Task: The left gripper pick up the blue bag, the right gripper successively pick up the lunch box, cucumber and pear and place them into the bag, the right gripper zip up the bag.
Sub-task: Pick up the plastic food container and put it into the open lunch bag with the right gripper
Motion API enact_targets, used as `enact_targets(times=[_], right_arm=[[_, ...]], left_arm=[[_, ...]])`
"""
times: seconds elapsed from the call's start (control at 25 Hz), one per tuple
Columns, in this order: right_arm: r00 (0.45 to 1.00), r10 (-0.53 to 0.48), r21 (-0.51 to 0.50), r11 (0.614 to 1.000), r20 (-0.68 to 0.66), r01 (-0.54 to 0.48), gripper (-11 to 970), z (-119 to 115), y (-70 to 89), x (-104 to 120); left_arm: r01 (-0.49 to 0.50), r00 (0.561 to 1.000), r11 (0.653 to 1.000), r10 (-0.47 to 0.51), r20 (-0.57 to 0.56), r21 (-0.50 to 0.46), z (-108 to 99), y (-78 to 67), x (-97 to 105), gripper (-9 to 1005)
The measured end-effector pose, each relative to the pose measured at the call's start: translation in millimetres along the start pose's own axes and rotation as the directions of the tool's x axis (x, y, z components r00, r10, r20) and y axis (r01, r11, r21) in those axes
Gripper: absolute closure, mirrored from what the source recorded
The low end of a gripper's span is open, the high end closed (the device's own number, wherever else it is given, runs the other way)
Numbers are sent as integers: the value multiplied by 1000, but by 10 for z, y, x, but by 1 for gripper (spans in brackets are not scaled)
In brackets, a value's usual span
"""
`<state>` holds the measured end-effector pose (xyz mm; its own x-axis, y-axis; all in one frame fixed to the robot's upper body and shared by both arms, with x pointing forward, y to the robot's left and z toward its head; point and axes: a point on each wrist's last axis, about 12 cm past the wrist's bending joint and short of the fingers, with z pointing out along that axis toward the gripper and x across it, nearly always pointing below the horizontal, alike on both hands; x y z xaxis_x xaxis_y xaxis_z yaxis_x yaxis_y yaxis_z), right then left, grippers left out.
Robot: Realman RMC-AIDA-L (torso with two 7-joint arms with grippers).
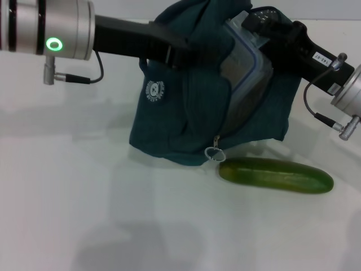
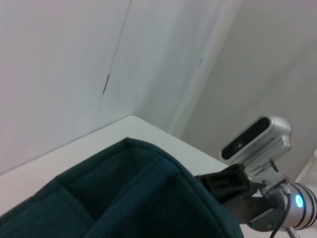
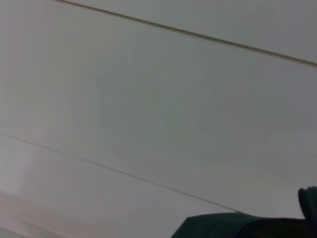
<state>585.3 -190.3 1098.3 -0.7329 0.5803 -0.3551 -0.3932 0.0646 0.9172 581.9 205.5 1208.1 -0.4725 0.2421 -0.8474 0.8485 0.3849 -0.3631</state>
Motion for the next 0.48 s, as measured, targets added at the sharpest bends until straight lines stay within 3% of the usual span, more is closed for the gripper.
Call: enact_targets(times=[0.48], right_arm=[[1000, -12, 69, 998, -24, 13, 862, 46, -69, 6]], left_arm=[[67, 998, 998, -67, 4, -15, 50, 114, 139, 955]])
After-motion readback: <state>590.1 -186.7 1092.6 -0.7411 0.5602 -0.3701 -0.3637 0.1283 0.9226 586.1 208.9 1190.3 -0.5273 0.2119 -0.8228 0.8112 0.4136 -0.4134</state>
